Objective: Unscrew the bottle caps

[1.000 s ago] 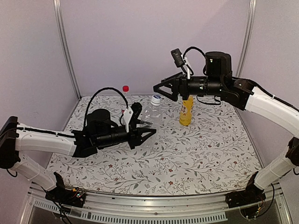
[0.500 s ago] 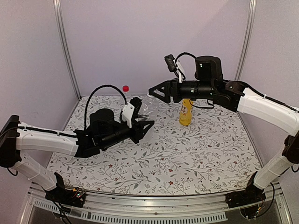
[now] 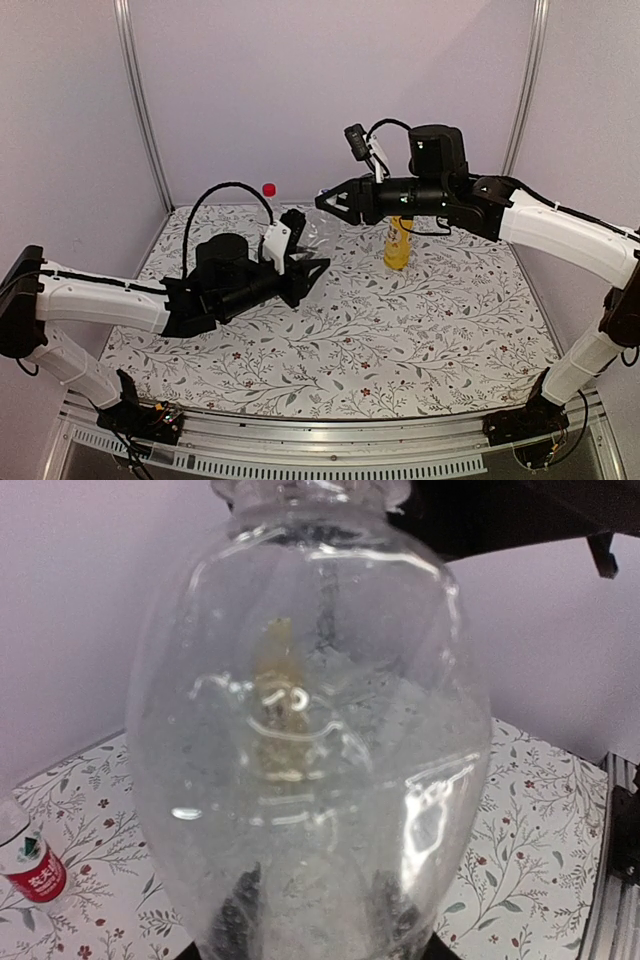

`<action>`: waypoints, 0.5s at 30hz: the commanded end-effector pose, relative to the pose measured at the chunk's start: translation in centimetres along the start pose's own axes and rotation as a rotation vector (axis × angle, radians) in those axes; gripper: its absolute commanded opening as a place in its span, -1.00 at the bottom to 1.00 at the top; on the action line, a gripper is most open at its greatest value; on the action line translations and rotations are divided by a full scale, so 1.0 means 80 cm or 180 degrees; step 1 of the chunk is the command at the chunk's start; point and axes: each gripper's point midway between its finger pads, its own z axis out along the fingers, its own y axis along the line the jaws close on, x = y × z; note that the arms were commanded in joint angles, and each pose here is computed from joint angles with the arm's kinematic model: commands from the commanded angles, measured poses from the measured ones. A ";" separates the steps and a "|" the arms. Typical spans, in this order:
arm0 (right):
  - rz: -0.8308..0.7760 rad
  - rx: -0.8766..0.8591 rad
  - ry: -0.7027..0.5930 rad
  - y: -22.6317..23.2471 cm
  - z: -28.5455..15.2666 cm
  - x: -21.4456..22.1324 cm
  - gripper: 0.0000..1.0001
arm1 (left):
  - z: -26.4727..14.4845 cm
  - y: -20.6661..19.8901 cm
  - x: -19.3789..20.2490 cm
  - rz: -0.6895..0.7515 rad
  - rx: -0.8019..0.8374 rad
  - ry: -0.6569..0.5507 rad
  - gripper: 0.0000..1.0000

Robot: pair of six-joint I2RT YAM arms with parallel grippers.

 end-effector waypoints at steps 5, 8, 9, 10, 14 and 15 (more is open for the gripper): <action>-0.0059 -0.0112 -0.0045 0.012 0.002 -0.006 0.07 | 0.007 -0.010 -0.004 0.0105 -0.0013 0.0000 -0.29; -0.0074 -0.0100 -0.0063 0.012 0.000 -0.009 0.07 | 0.008 -0.011 -0.003 0.0113 -0.0020 0.0008 -0.29; -0.0077 -0.0088 -0.0067 0.012 -0.001 -0.009 0.06 | 0.007 -0.012 -0.002 0.0115 -0.0012 0.0015 -0.29; -0.0077 -0.0072 -0.0072 0.011 -0.001 -0.010 0.05 | 0.008 -0.012 -0.003 0.0116 -0.0013 0.0011 -0.29; -0.0090 -0.0081 -0.0073 0.012 -0.001 -0.011 -0.04 | 0.008 -0.013 -0.002 0.0131 -0.0015 0.0016 -0.30; -0.0086 -0.0083 -0.0066 0.012 -0.001 -0.010 -0.08 | 0.007 -0.013 -0.003 0.0129 -0.0018 0.0012 -0.30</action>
